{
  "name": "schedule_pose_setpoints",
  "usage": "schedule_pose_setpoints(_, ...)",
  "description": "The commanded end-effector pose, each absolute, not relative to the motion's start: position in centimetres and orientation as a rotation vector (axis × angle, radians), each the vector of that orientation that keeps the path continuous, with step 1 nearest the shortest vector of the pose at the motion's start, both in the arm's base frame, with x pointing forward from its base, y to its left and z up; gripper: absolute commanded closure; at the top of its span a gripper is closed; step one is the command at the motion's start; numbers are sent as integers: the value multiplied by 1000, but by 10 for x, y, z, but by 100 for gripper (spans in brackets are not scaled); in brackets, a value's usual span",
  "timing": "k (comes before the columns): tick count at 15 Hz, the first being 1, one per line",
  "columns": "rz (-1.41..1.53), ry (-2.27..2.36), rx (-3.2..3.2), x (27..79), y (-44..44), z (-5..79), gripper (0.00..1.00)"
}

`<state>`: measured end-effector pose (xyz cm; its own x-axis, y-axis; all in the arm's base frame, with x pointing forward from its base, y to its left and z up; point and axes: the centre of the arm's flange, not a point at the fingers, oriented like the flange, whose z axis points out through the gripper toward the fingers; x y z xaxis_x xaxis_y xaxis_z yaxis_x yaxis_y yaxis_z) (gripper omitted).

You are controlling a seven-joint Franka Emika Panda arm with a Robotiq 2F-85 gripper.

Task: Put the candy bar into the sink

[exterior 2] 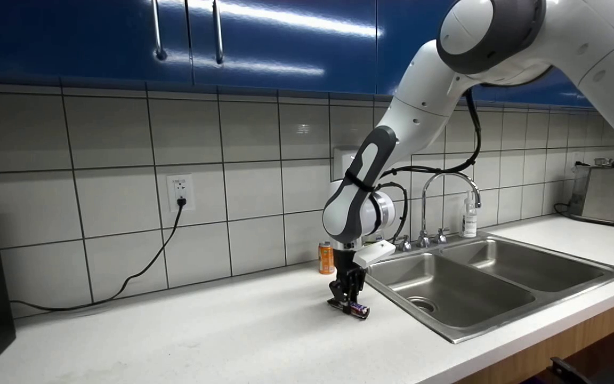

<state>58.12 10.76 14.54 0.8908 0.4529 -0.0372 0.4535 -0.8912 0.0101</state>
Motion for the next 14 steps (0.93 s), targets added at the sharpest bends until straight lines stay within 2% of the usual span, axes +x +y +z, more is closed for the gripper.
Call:
schedule_pose_setpoints(1, -58, 742, 3041, 586, 105, 142, 93)
schedule_pose_setpoints(14, -29, 681, 3047, 580, 125, 196, 93)
